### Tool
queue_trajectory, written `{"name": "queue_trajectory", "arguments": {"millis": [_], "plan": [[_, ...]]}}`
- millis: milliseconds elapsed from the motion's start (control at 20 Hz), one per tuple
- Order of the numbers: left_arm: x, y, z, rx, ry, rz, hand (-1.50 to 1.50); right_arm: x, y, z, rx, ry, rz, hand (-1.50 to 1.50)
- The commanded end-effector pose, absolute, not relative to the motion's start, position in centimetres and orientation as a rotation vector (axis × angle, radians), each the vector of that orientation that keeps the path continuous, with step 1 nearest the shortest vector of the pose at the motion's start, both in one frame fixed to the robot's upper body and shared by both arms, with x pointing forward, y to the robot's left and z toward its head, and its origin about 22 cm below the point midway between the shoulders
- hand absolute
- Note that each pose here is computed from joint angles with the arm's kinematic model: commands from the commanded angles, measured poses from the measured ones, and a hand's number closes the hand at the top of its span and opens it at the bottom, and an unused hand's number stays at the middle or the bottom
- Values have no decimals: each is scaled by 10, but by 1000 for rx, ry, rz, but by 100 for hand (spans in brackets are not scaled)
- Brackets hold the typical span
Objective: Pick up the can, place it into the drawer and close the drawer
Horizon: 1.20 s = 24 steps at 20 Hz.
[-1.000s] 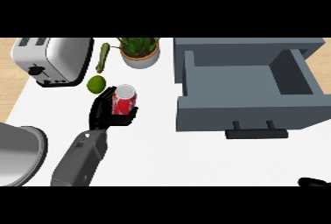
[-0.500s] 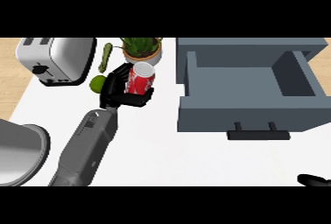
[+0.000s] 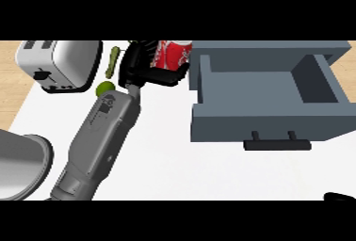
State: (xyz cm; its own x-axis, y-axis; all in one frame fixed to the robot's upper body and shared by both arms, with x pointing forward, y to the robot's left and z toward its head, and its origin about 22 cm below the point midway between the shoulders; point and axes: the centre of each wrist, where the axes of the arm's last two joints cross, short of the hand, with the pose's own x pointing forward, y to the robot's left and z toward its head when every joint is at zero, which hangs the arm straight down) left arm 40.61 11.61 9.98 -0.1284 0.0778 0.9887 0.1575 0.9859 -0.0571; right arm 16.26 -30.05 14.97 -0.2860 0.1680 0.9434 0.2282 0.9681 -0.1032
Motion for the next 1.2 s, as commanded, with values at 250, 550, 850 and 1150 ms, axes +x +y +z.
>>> {"name": "queue_trajectory", "arguments": {"millis": [250,550,850,1150], "plan": [[407,63,172,-153,-1733,-151,150,174,-298,150,-284,-1866,-55,-150],[417,28,217,-124,-1715,-169,150,170,-309,141,-279,-1892,-64,-150],[427,2,251,-94,-1697,-182,150,180,-296,155,-274,-1903,-43,-150],[427,-12,246,-54,-1678,-221,150,177,-284,170,-262,-1909,-30,-150]]}}
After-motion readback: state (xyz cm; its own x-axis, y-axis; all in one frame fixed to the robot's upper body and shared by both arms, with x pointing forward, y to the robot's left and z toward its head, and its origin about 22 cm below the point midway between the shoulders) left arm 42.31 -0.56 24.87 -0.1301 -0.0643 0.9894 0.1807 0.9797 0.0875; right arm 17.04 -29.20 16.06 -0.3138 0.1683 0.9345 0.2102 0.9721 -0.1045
